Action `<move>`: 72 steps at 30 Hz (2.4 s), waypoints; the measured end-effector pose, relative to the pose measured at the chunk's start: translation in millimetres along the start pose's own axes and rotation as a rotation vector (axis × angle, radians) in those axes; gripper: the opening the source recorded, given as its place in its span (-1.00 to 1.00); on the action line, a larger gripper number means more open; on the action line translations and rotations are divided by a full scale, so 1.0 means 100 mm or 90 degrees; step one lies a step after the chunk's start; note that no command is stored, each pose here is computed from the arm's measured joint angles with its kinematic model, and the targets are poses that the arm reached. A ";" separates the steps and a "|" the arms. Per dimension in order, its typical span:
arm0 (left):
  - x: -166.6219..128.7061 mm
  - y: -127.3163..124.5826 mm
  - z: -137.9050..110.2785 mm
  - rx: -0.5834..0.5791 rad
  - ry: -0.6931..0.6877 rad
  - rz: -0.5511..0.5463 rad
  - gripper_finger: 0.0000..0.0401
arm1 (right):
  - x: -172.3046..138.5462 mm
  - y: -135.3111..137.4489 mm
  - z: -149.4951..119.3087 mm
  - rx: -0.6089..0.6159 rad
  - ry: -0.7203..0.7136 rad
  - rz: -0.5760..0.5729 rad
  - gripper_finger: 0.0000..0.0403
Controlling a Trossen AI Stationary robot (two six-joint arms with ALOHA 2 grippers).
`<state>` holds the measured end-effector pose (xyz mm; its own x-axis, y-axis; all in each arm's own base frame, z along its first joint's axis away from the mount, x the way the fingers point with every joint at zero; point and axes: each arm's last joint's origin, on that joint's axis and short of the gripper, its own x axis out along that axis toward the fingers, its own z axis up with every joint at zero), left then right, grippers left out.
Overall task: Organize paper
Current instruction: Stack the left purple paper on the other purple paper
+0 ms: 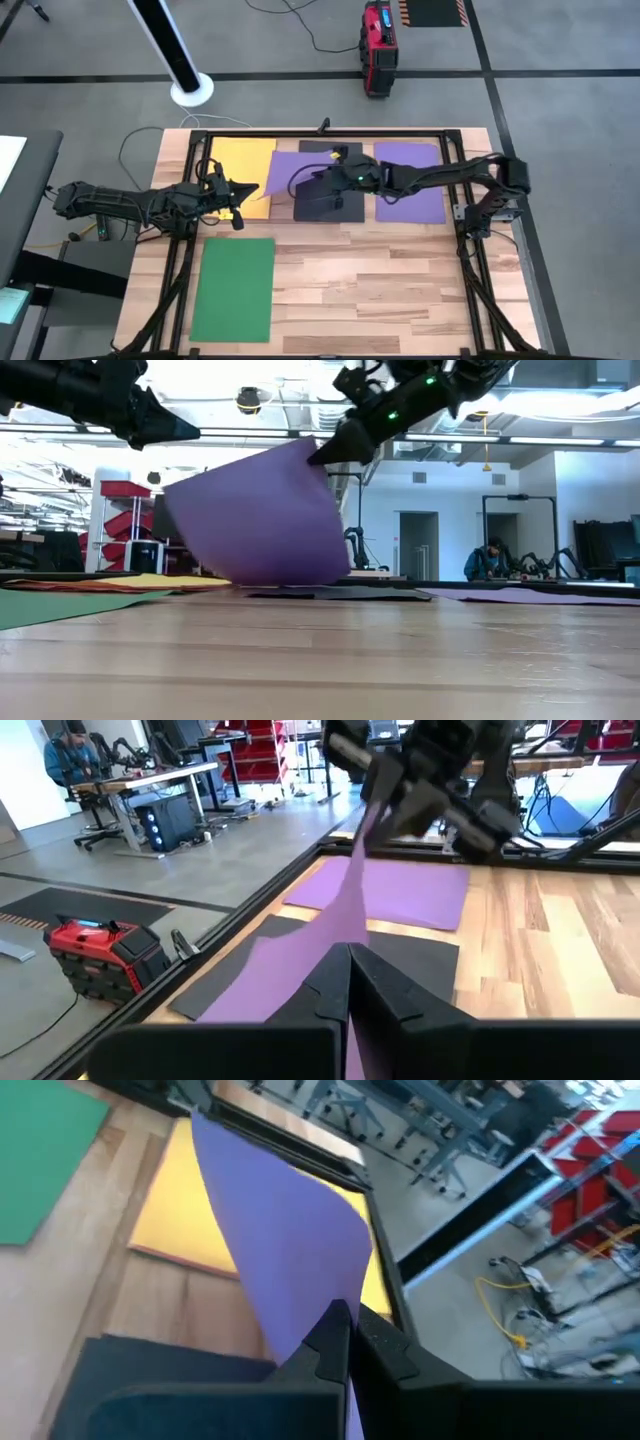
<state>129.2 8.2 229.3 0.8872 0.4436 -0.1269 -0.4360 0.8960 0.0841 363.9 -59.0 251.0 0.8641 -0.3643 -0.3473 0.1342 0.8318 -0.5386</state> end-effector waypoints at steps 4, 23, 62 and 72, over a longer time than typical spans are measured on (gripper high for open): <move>-0.01 0.01 -0.01 0.003 0.006 0.011 -1.00 | -0.18 -0.06 0.00 0.007 0.019 -0.012 -1.00; -0.01 0.02 -0.01 0.008 0.006 0.030 -1.00 | -0.83 -0.10 0.05 0.090 0.052 -0.018 -1.00; -0.01 0.02 0.00 -0.002 0.001 0.040 -1.00 | -2.44 -0.46 0.08 0.561 0.052 -0.016 -1.00; -0.01 0.02 0.00 -0.002 0.002 0.041 -1.00 | -2.61 -0.51 0.07 0.634 0.131 -0.021 -1.00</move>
<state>127.5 9.9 229.5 0.8565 0.5010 -0.1238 -0.4932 0.8653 0.0899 135.1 -3.7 373.9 0.7647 -0.3803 -0.5203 0.5809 0.7563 0.3009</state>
